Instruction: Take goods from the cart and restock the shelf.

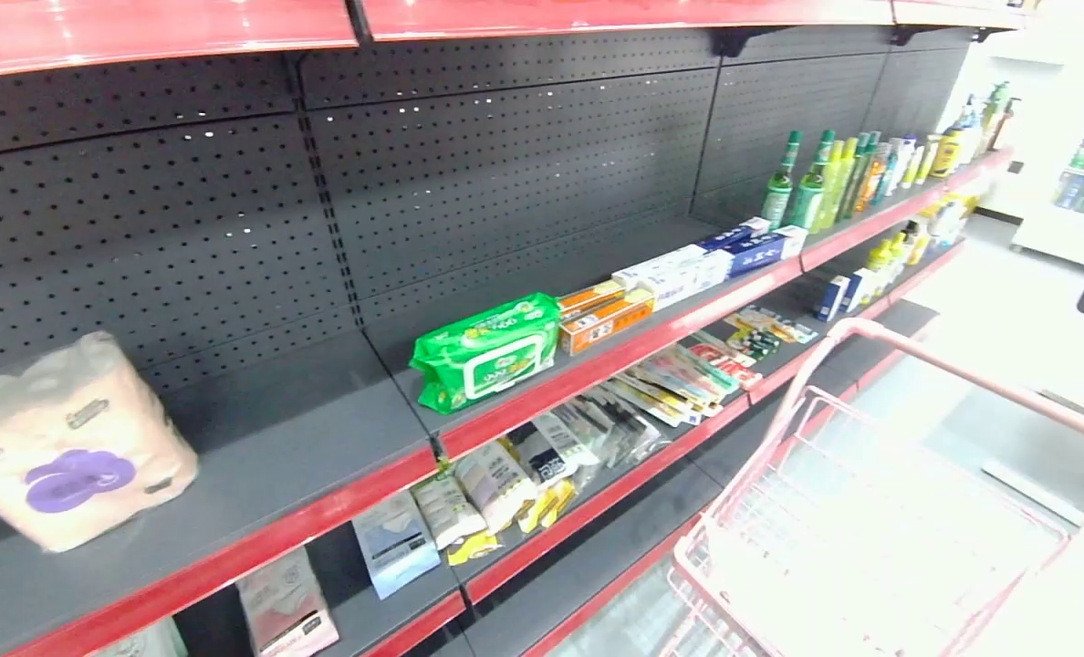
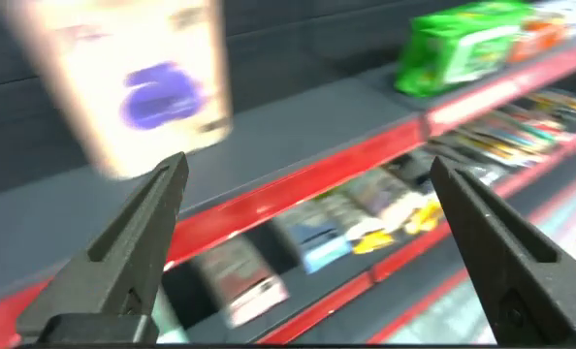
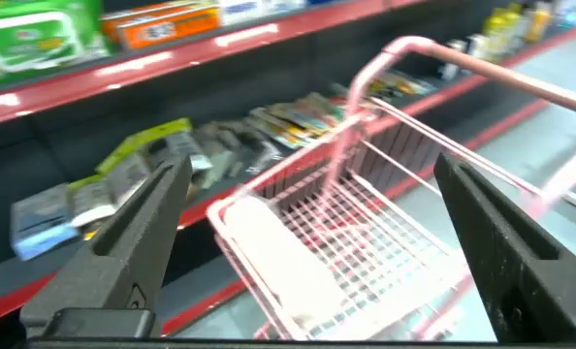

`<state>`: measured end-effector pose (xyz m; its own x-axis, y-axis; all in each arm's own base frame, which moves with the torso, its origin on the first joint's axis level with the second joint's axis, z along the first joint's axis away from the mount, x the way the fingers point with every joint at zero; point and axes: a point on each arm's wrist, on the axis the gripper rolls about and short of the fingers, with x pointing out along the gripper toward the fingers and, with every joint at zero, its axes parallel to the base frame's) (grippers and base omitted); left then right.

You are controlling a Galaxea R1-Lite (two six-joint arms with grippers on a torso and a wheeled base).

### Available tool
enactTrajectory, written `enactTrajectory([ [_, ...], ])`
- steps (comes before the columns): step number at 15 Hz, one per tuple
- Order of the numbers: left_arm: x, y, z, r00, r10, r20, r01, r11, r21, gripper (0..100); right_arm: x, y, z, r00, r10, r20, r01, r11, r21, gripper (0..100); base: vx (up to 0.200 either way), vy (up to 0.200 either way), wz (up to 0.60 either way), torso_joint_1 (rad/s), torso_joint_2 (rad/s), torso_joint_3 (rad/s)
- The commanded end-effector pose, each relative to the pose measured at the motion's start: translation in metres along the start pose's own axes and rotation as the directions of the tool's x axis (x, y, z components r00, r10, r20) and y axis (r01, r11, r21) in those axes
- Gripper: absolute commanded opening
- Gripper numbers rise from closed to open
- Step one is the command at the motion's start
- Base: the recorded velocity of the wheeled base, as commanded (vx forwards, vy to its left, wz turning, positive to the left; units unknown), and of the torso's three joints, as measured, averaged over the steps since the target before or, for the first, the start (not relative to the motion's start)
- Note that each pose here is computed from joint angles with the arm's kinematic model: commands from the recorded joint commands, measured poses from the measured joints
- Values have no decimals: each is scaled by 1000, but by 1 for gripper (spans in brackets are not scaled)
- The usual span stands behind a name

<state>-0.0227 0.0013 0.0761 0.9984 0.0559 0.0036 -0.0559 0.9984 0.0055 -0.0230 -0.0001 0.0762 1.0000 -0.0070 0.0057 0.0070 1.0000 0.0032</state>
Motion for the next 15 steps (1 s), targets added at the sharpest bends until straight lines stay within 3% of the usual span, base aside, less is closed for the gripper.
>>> enactTrajectory([
  [1,0,0,0,1000,1,1,-1,1000,0,100,0,0,0,1000,1,-1,-1,1000,0,100,0,0,-600,-2,2,-2],
  [4,0,0,0,1000,1,1,-1,1000,0,100,0,0,0,1000,-1,-1,1,1000,0,100,0,0,-600,4,-1,9],
  [9,0,0,0,1000,1,1,-1,1000,0,100,0,0,0,1000,2,-4,-2,1000,-2,100,0,0,0,0,0,0],
  [13,0,0,0,1000,1,1,-1,1000,0,100,5,0,4,998,27,-55,-28,999,-27,100,0,0,0,0,0,0],
  [14,0,0,0,1000,1,1,-1,1000,-1,100,40,2,121,995,88,-50,-82,991,106,100,0,0,0,0,0,0],
  [15,0,0,0,1000,1,1,-1,1000,0,100,67,4,171,996,82,-40,-74,981,178,100,0,0,0,0,0,0],
])
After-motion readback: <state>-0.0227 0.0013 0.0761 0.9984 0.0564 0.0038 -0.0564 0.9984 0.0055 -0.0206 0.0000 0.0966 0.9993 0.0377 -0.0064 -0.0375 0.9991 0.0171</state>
